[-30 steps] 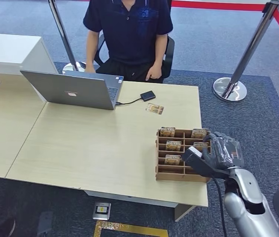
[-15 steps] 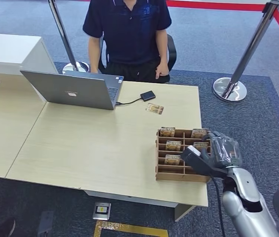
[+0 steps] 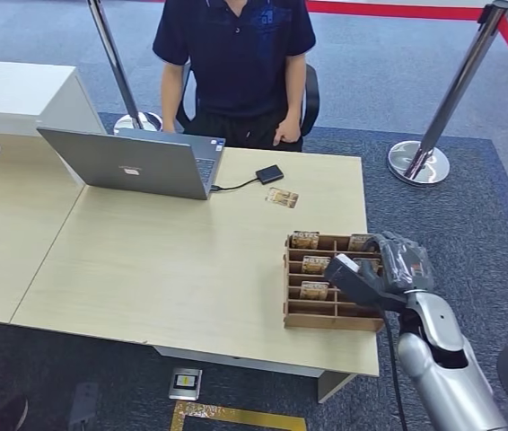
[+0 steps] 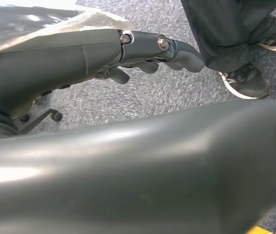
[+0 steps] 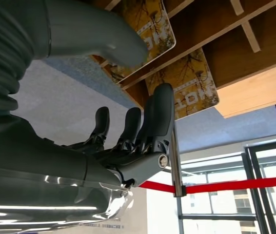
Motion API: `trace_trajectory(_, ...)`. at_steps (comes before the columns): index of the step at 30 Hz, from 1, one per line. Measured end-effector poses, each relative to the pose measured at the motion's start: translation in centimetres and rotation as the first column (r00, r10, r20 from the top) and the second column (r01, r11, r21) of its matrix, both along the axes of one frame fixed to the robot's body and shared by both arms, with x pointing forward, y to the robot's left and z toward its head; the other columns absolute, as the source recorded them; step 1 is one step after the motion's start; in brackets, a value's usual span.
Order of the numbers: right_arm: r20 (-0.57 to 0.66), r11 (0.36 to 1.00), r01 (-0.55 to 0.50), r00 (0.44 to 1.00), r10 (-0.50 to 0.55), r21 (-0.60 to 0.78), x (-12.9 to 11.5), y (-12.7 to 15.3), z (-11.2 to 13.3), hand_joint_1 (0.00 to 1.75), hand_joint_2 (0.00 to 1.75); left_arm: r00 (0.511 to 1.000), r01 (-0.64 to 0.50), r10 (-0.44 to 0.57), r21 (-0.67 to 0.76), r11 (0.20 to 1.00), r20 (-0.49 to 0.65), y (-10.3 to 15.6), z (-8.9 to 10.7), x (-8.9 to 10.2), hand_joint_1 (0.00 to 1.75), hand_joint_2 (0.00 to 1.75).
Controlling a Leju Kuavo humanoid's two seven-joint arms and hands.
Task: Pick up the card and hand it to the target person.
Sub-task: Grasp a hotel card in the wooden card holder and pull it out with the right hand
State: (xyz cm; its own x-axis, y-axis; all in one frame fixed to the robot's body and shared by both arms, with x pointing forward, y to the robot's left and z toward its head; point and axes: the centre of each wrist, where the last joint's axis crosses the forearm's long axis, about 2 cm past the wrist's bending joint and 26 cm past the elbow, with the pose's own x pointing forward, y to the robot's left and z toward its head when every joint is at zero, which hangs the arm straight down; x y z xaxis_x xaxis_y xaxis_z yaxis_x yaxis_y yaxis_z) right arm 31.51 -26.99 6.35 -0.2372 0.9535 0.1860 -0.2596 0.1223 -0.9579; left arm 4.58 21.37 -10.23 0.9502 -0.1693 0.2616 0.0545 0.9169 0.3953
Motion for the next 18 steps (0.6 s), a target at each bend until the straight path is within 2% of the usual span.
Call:
trace_trajectory(11,-0.017,1.000,0.021,1.000,-0.022,-0.012,-0.9,-0.4,-1.1,0.86,1.75,1.000,0.010,-0.010,0.002,1.000,-0.002,0.0,0.0,0.0,0.00,0.00)
trace_trajectory(18,-0.020,0.999,0.028,0.999,-0.028,-0.018,-1.5,-0.4,-1.2,0.95,1.75,1.000,0.013,-0.013,0.003,1.000,-0.002,0.0,0.0,0.0,0.00,0.00)
